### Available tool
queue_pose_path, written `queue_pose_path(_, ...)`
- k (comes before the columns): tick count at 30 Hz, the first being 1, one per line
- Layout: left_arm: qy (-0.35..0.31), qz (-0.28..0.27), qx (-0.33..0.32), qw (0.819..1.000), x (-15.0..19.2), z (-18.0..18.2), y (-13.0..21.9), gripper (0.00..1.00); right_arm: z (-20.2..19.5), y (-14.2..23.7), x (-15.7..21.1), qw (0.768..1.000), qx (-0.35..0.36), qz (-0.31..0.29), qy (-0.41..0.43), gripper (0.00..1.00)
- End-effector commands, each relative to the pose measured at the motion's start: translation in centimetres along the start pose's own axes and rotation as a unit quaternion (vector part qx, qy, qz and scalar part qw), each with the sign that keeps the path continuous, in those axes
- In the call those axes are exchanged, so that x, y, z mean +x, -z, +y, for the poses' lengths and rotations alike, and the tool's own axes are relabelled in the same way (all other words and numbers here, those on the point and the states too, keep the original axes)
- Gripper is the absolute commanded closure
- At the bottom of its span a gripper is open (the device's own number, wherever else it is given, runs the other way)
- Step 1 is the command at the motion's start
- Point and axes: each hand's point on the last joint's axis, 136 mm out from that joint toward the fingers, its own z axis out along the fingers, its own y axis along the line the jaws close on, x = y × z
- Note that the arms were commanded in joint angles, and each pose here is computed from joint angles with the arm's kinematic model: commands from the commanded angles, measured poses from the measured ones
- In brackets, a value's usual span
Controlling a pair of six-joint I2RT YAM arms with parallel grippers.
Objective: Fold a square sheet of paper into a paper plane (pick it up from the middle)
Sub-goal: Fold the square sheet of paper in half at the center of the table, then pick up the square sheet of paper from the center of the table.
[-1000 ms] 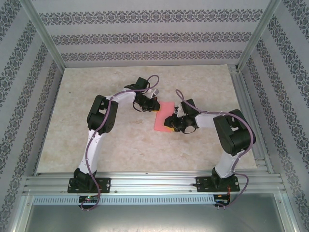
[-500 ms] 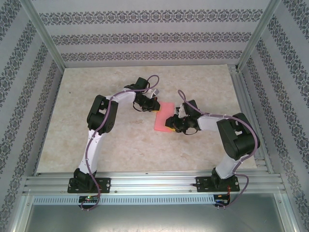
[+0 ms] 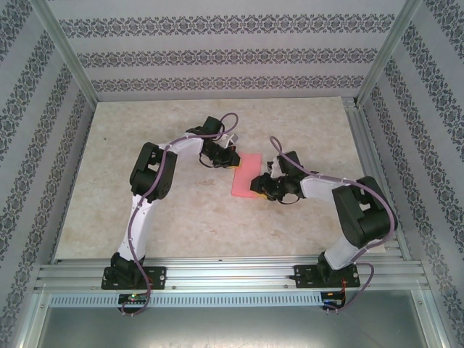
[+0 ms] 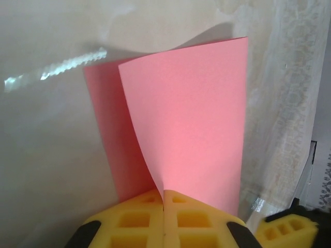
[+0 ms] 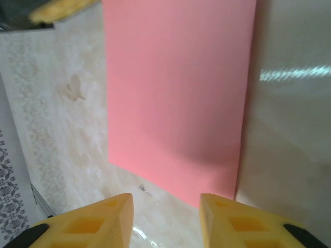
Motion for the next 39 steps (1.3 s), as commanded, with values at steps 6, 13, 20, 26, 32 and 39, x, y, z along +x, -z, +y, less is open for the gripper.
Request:
queue_pose_path(6,0.043,-0.041,0.000,0.998,1.0,-2.0,2.4,0.93,0.2,6.2,-6.6,0.993,0.049,-0.100,0.041,0.60)
queue_pose_path(13,0.031,-0.077,0.024,0.996,0.5,-4.1,3.4,0.57,0.7,5.1,-8.0,0.994,0.035,-0.092,0.050,0.59)
queue_pose_path(20,0.011,-0.099,-0.018,0.995,-0.5,-4.6,5.2,0.39,0.2,3.6,-8.6,0.995,0.035,-0.083,0.031,0.60)
queue_pose_path(26,0.023,-0.153,-0.073,0.985,0.8,-2.8,8.5,0.37,-0.8,0.2,-9.3,0.995,0.084,-0.049,0.037,0.54)
queue_pose_path(32,0.037,-0.193,-0.091,0.976,2.1,-1.6,11.4,0.36,-1.9,-1.8,-10.5,0.992,0.117,-0.031,0.028,0.48)
queue_pose_path(39,0.037,-0.210,-0.101,0.972,3.0,-1.3,13.0,0.36,-1.9,-3.2,-10.4,0.993,0.113,-0.004,0.039,0.46)
